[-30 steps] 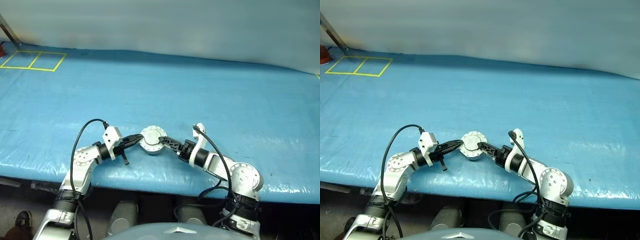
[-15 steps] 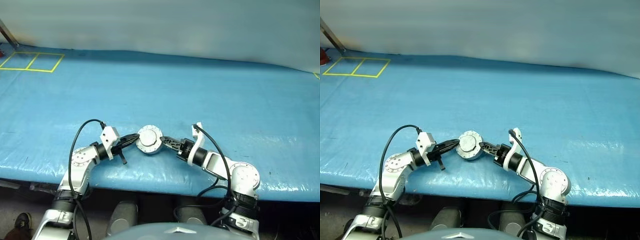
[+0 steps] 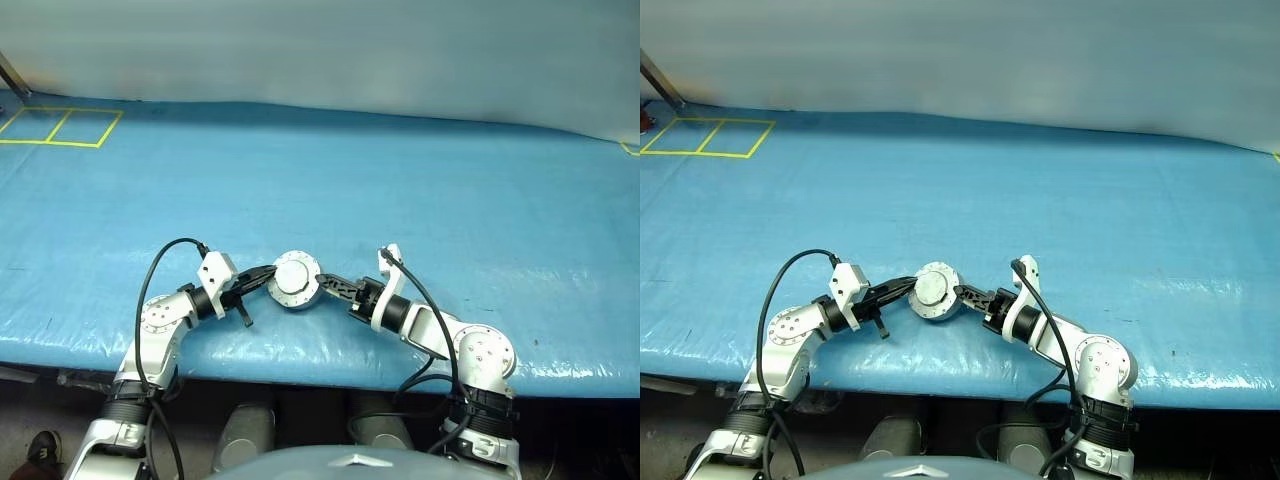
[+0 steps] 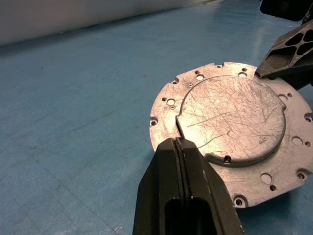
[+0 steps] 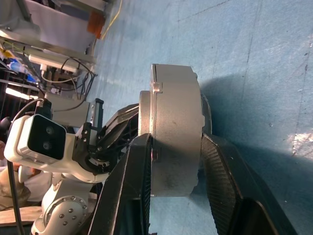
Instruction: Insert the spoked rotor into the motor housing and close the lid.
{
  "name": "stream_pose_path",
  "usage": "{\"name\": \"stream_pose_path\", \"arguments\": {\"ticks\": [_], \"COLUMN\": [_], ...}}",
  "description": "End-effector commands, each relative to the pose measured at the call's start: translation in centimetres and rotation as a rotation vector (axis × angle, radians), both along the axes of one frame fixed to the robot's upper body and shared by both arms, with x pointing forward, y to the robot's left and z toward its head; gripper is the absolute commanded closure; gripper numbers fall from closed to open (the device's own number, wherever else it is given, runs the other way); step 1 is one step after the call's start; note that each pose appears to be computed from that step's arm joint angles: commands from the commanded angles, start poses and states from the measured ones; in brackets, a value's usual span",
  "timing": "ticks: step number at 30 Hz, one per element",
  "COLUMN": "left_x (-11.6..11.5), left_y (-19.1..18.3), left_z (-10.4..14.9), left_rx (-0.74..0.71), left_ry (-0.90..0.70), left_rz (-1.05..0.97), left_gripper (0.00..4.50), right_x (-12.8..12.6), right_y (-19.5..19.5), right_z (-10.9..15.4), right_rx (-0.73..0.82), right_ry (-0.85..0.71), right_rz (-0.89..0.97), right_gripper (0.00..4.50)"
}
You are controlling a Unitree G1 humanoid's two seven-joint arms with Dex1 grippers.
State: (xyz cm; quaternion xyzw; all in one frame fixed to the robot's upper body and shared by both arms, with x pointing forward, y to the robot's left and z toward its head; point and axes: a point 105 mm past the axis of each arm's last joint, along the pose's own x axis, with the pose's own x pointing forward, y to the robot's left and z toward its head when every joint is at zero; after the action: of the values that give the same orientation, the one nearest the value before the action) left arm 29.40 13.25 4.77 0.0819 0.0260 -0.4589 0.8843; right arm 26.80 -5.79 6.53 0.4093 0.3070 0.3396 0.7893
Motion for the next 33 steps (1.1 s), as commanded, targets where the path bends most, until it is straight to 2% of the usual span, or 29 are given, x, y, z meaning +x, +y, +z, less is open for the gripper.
{"name": "stream_pose_path", "arguments": {"ticks": [1,5,16,21,26,30,33], "left_x": [-0.2,0.3,2.0,1.9,1.0,1.1,1.1], "left_y": [-0.4,0.1,2.5,2.6,0.9,0.6,0.5], "left_z": [-0.3,0.7,4.7,5.2,5.1,4.2,3.7], "left_rx": [0.008,-0.071,-0.524,-0.658,-0.814,-0.906,-0.967], "left_ry": [0.007,0.006,0.145,0.224,0.353,0.418,0.455], "left_rz": [-0.012,0.047,0.292,0.331,0.287,0.333,0.362], "left_gripper": [4.50,4.50,4.50,4.50,4.50,3.62,2.53], "right_x": [0.2,0.9,2.8,3.5,4.3,4.3,4.2], "right_y": [0.7,0.5,-0.4,-0.7,-0.6,-0.4,-0.4], "right_z": [0.7,1.4,2.9,4.4,7.1,8.6,9.4], "right_rx": [0.074,0.165,0.346,0.418,0.534,0.572,0.586], "right_ry": [0.009,0.035,0.112,0.105,0.063,0.021,-0.004], "right_rz": [-0.004,-0.061,-0.192,-0.228,-0.255,-0.238,-0.233], "right_gripper": [3.30,3.30,3.30,3.30,3.30,3.30,3.30]}}
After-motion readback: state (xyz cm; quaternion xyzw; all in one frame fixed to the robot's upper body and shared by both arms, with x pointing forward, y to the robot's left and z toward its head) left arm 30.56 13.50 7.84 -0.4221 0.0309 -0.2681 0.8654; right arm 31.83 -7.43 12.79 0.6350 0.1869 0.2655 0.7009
